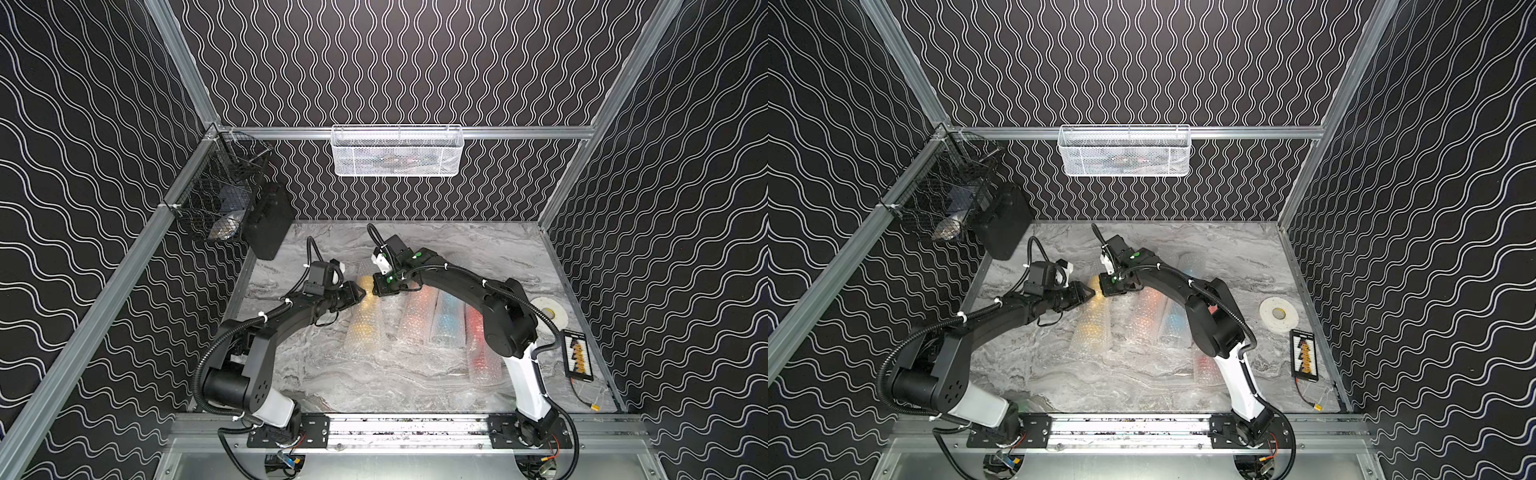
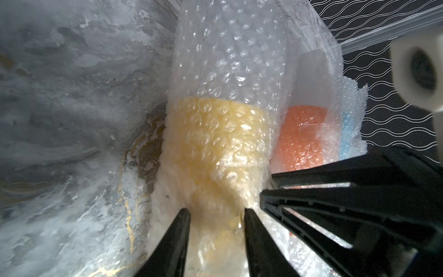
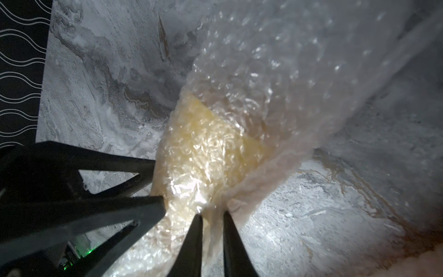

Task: Unpack wine glasses from bubble wrap
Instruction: Unwrap the bubble wrap at the center of the board.

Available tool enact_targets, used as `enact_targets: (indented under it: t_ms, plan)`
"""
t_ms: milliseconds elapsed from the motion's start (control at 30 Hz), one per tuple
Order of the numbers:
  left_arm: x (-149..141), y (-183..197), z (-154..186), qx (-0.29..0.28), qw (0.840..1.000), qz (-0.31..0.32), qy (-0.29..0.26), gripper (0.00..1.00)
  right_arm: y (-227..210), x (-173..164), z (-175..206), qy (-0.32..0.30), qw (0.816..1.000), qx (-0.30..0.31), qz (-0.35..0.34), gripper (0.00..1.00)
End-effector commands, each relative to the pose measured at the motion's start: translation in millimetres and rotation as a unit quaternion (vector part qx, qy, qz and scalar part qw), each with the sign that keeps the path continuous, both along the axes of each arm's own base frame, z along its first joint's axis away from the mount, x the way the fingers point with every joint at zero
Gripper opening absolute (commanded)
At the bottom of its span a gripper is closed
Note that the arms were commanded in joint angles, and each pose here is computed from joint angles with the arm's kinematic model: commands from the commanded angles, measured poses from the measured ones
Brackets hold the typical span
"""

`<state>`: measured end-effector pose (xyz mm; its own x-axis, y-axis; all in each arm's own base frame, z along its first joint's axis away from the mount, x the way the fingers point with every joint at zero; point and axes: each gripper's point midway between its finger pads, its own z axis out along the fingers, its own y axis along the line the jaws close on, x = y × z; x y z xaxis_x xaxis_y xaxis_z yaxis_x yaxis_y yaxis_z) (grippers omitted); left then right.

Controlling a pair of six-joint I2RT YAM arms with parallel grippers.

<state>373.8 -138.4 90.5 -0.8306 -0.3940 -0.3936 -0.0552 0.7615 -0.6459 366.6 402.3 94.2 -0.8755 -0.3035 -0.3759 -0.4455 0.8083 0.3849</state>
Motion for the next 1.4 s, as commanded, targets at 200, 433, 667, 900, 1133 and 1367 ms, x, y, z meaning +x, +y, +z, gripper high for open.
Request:
enact_targets:
  t_ms: [200, 433, 667, 900, 1133, 1367]
  plan:
    - [-1.9, 0.4, 9.4, 0.021, 1.000, -0.010, -0.019, 0.08, -1.7, 2.8, 9.6, -0.005, 1.000, 0.016, -0.001, 0.26]
    - [-6.4, -1.0, 22.1, 0.055, 0.998, -0.011, -0.035, 0.07, -12.3, 10.3, 27.5, -0.009, 0.999, 0.041, -0.017, 0.34]
    - [-7.9, -2.3, 21.7, 0.070, 0.997, -0.014, -0.034, 0.05, -20.6, 10.2, 33.5, -0.009, 0.999, 0.041, -0.020, 0.35]
    - [-7.6, -3.3, 22.7, 0.071, 0.997, -0.012, -0.034, 0.03, -14.7, -7.7, 36.7, 0.014, 0.998, 0.060, -0.002, 0.35]
    - [-7.0, -3.9, 25.0, 0.073, 0.997, -0.012, -0.035, 0.02, -11.7, -17.9, 14.0, 0.033, 0.999, 0.041, 0.002, 0.33]
    - [-8.9, -4.4, 26.2, 0.079, 0.996, -0.014, -0.035, 0.02, -17.2, -9.5, 4.0, 0.019, 1.000, 0.014, -0.010, 0.29]
